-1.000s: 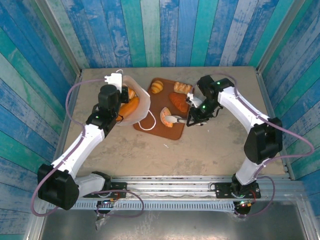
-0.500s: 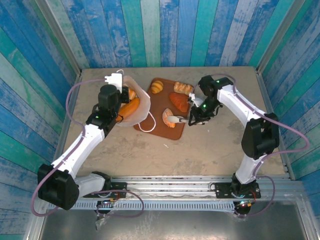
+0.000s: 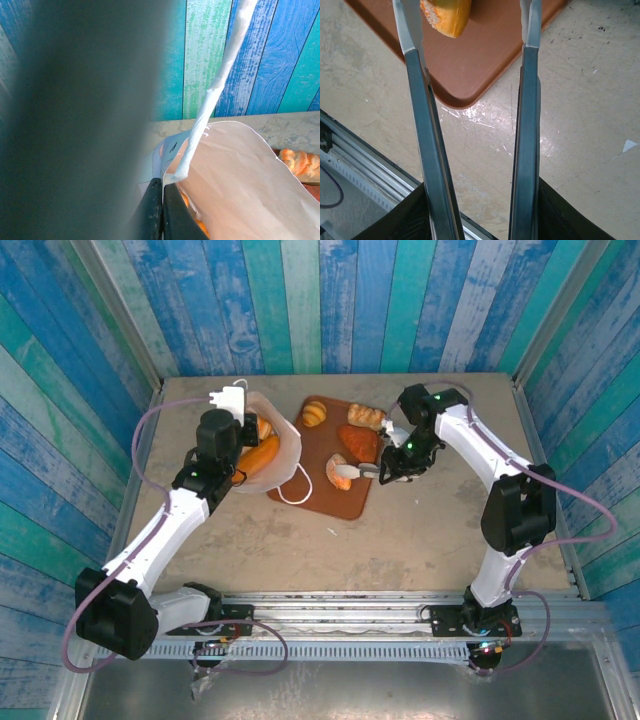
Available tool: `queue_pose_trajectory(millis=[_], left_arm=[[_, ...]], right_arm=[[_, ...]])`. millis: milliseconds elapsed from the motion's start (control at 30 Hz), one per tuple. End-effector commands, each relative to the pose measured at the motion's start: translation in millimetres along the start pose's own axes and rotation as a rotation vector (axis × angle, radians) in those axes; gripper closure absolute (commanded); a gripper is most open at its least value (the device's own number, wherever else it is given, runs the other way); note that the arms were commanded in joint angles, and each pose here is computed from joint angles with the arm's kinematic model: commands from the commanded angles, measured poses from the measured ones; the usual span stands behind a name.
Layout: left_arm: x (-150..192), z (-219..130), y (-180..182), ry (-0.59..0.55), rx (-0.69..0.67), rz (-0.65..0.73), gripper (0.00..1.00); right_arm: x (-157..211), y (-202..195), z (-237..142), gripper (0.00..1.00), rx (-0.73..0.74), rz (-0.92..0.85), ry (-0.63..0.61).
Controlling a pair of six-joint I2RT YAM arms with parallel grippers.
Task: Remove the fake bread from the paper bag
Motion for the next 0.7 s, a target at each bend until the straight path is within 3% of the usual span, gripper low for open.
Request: queue_pose_trajectory(millis=[0,667], left_arm=[[-23.5,-10.6,5.7,-0.091,-0.004,-0.036,0.99],[-24.9,-13.7,7.1,-0.099,-0.007,-0.049,0.99]], right_arm=[[-1.7,-1.4,-16.6,0.53,0.041,0.018,-0.048],[11.9,13.6,-48.7,0.60,0.063,0.000,-0.128]])
Point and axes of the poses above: each hand's point on the last joint's axis, 136 mm out from that joint toward the fingers, its own z axis out along the fingers, its own y axis along the line the jaws close on, x = y × z, the point moved 4 cm from there along -z, back along the fingers, and after that the axes turned 6 degrees about z, right-handed, at the moved point
